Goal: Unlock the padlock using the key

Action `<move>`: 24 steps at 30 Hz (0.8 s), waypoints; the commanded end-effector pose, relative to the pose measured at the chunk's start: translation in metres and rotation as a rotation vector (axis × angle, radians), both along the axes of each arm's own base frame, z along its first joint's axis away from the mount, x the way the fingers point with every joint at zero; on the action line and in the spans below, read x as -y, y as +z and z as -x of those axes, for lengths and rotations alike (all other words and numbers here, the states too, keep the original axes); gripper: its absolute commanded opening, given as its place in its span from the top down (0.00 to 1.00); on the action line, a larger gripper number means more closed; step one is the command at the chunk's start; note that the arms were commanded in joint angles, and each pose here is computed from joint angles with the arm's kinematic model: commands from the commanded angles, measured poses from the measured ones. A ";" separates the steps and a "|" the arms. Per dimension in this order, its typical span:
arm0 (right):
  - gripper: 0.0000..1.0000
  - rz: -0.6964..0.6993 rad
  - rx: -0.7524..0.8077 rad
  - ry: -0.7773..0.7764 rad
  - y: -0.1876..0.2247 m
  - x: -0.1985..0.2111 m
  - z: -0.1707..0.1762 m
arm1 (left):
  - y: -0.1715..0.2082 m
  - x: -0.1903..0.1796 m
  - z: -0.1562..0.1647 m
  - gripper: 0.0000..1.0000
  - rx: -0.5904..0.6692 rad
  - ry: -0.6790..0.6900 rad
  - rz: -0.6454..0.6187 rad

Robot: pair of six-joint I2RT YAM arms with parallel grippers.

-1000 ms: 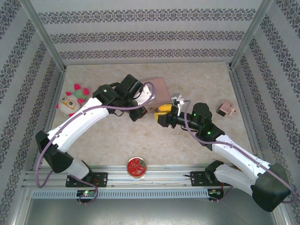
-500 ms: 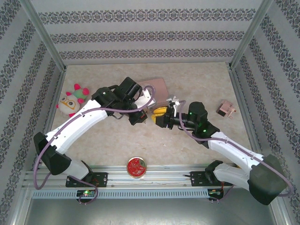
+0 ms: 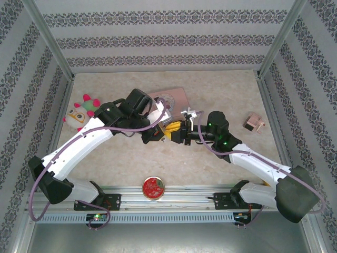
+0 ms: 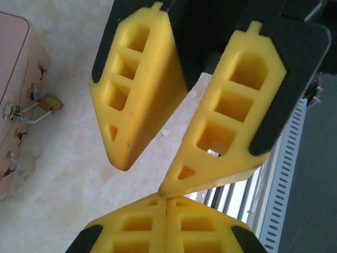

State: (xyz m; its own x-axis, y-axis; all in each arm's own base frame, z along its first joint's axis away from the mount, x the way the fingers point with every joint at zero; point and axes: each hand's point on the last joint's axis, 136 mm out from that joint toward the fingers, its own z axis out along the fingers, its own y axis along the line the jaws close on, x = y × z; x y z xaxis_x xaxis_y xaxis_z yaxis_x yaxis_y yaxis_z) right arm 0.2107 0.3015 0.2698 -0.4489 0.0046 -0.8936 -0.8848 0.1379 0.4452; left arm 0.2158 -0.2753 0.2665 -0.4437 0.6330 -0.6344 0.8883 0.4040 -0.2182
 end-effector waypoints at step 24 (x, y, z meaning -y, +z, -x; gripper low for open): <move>0.55 -0.056 0.078 0.024 0.022 0.011 0.026 | 0.046 0.014 0.008 1.00 0.067 -0.081 0.244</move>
